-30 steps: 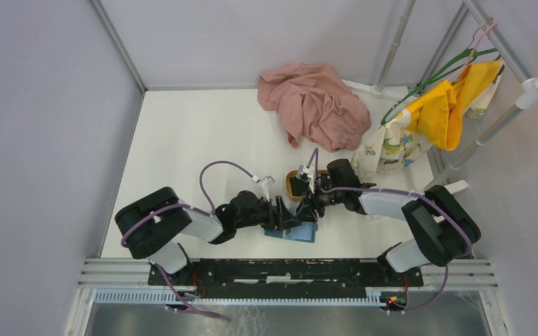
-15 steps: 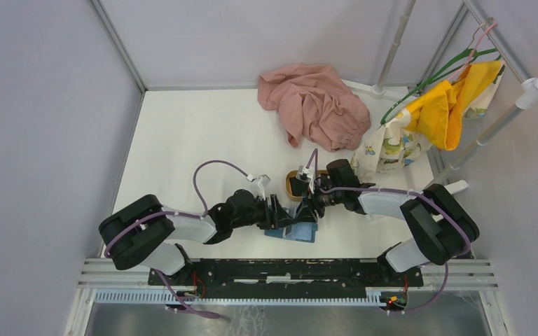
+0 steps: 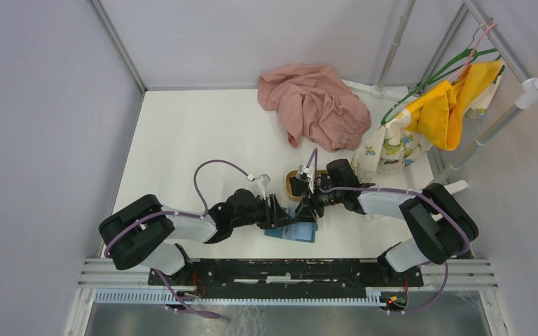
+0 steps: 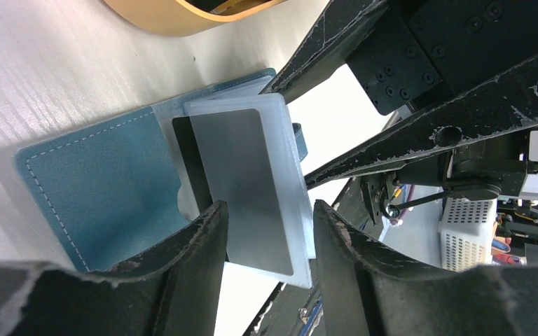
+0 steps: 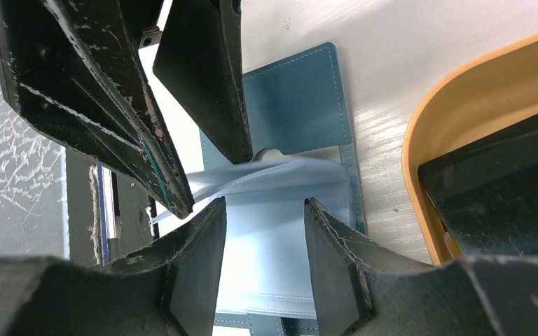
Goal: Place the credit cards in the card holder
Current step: Insert the credit card into the card holder.
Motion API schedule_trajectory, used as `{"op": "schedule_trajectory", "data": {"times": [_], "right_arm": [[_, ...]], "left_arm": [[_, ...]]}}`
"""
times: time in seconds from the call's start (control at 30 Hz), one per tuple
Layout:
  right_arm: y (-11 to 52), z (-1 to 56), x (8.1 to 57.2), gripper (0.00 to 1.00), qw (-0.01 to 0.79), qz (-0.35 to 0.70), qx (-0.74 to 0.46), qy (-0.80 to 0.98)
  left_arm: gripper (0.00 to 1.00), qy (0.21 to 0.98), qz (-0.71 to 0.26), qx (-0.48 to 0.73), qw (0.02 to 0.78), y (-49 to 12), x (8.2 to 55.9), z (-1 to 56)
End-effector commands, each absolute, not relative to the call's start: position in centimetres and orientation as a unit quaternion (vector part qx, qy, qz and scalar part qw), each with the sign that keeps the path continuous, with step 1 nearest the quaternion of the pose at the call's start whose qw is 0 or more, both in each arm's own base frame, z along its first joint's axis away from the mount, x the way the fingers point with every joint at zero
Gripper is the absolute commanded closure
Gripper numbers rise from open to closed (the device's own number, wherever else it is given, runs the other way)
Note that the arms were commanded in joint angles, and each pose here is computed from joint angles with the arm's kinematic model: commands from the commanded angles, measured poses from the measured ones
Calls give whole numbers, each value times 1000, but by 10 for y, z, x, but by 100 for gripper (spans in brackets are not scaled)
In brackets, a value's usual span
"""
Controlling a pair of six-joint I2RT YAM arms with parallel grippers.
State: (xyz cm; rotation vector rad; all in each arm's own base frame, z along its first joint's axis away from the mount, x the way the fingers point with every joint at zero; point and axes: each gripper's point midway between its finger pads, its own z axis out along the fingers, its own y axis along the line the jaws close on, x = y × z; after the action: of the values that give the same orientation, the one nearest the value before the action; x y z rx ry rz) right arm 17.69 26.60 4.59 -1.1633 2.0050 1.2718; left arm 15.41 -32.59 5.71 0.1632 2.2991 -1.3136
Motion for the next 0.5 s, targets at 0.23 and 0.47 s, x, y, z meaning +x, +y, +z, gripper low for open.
{"op": "schedule_trajectory", "data": {"times": [0.23,0.47], "right_arm": [[270,50,180,49,258,470,-438,722],[269,54,185,49,266,458,-450,719]], "left_arm": [[51,833,-483,69,259,-328,162,66],[58,833,-484,69,260,-324,163,65]]}}
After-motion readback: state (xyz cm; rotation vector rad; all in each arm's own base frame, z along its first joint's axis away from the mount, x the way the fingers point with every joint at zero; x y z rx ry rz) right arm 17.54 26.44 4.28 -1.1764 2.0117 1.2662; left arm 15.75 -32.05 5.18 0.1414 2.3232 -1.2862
